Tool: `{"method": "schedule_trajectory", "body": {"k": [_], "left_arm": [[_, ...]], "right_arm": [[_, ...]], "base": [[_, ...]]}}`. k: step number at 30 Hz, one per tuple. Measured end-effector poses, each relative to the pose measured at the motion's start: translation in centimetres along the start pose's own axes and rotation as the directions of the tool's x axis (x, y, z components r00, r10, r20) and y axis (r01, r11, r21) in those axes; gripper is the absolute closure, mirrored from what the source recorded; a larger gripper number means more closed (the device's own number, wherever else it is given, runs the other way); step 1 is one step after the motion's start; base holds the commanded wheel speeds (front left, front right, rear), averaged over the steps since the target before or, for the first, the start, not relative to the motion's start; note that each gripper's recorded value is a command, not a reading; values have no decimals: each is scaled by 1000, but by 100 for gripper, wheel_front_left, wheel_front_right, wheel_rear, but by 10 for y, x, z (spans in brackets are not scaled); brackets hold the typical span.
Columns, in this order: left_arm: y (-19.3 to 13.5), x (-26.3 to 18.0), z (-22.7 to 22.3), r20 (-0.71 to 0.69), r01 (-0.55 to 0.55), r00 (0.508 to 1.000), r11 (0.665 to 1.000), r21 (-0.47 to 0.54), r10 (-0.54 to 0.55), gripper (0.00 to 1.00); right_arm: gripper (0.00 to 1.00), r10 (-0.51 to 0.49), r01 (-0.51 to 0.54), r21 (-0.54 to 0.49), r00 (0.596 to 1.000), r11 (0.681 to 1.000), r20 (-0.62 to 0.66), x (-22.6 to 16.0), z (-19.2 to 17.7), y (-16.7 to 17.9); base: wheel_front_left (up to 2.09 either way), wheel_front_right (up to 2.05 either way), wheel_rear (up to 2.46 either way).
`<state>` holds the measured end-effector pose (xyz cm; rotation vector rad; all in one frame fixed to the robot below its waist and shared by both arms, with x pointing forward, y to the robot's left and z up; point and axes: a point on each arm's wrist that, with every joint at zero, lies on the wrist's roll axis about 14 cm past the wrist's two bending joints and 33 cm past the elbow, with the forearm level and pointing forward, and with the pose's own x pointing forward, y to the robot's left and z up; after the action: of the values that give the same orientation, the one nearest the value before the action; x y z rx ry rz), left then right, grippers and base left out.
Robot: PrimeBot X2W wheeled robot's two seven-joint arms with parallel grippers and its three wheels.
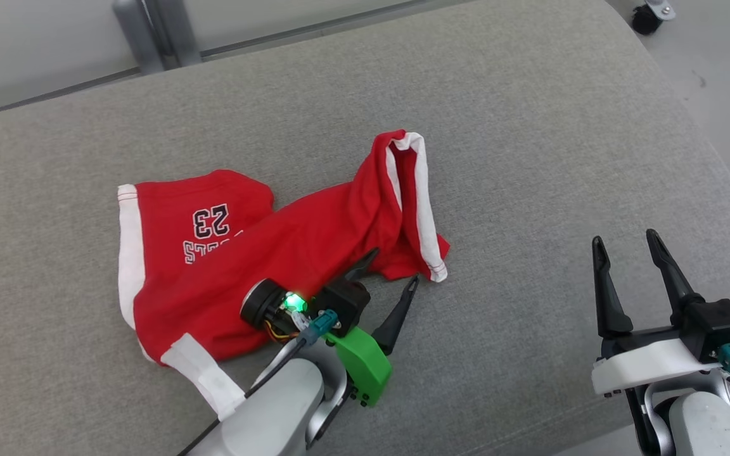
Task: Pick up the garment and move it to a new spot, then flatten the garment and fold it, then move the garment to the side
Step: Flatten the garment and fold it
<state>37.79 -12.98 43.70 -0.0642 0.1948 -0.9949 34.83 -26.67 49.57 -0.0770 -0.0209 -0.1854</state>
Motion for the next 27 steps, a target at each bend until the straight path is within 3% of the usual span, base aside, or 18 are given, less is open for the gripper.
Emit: {"method": "schedule_trajectory", "body": {"k": [13,14,15,16,17,27], "left_arm": [[29,23,-28,-94,-83,992,997,-10,81,3],[31,22,-31,-105,-89,991,996,-12,87,24],[32,21,-32,-112,-90,990,996,-13,88,56],[32,20,-33,-114,-92,989,996,-14,90,71],[34,20,-32,-113,-97,989,995,-23,94,100],[33,15,-7,-50,-71,997,993,-93,66,100]], "right_arm": [[0,-77,76,-21,996,997,-46,-12,-10,-22],[0,-76,75,-20,996,997,-45,-12,-10,-22],[0,-76,76,-18,996,997,-44,-13,-10,-22],[0,-77,76,-16,996,997,-43,-13,-10,-22],[0,-77,76,-14,996,997,-42,-13,-10,-22],[0,-62,62,11,997,998,-49,-14,-13,-16]], "base": [[0,0,0],[0,0,0],[0,0,0],[0,0,0],[0,0,0],[0,0,0]]}}
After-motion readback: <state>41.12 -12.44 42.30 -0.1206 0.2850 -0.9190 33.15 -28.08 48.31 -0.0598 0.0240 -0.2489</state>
